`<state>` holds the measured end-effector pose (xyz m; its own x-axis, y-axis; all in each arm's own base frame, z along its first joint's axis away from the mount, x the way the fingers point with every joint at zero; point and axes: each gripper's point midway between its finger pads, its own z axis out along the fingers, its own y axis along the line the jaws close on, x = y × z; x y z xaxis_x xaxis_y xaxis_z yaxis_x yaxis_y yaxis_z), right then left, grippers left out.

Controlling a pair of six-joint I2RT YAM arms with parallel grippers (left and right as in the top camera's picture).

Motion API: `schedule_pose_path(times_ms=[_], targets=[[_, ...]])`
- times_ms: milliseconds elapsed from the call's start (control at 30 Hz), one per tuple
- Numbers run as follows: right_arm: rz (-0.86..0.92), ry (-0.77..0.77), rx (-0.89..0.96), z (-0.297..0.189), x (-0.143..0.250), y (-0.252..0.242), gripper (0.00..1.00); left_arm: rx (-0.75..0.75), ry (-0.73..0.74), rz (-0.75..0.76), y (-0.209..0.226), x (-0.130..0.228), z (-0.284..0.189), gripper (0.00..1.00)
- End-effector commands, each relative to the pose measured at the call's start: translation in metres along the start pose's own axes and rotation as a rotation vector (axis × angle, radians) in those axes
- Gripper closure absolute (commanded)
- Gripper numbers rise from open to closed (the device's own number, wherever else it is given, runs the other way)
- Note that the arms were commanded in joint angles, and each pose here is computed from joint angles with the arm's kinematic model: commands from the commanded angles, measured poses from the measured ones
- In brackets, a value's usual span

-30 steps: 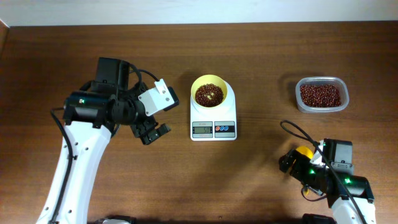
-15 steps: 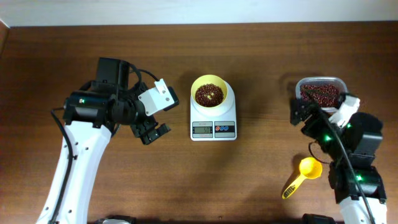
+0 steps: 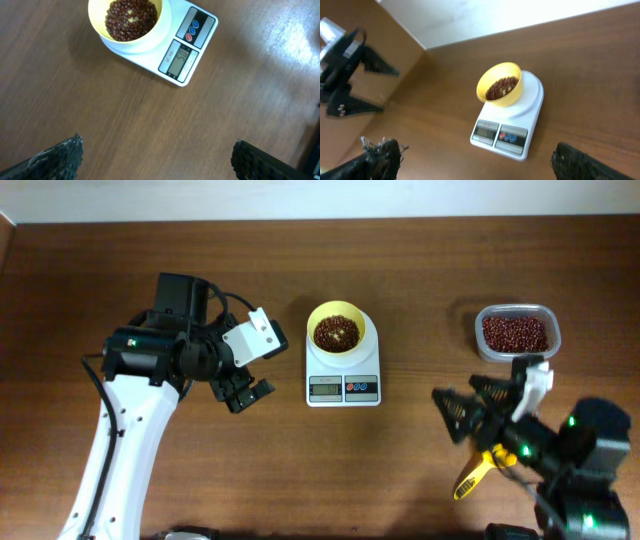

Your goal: Scoop item into bowl and weigh 50g on scale

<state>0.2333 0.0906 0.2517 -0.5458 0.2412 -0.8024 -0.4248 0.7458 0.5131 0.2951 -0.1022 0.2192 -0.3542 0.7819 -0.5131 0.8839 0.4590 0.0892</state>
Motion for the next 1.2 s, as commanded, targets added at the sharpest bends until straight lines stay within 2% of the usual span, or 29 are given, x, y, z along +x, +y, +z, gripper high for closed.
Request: schedule_pose_path(times_ms=[0,100,267,333,467,733,867,1067,1167], targets=[[-0.119,0.029,-0.022,-0.023,0.028,0.023,0.01,-0.001,-0.006,-0.01,-0.001,-0.001,-0.001,0.01],[-0.262,0.041,-0.018,-0.031,0.041,0.028,0.01,-0.001,-0.006,-0.01,-0.001,-0.001,-0.001,0.01],[-0.266,0.067,-0.01,-0.033,0.051,0.03,0.01,-0.001,-0.006,-0.01,-0.001,-0.001,-0.001,0.01],[-0.245,0.011,0.044,-0.043,0.048,0.033,0.01,-0.001,-0.006,-0.01,-0.001,-0.001,-0.001,0.01],[-0.334,-0.122,0.139,-0.06,0.038,0.029,0.01,-0.001,-0.006,-0.01,-0.001,-0.001,-0.001,0.01],[-0.408,-0.191,0.074,-0.029,0.041,0.017,0.01,-0.001,-0.006,-0.01,-0.001,-0.001,-0.001,0.01],[-0.436,-0.278,0.149,-0.028,0.039,-0.001,0.01,-0.001,-0.006,-0.01,-0.001,-0.001,-0.001,0.01],[-0.447,-0.317,0.25,-0.031,0.029,-0.014,0.01,-0.001,-0.006,-0.01,-0.001,-0.001,-0.001,0.01],[-0.561,-0.382,0.249,-0.027,0.019,-0.011,0.01,-0.001,-0.006,-0.01,-0.001,-0.001,-0.001,0.01]])
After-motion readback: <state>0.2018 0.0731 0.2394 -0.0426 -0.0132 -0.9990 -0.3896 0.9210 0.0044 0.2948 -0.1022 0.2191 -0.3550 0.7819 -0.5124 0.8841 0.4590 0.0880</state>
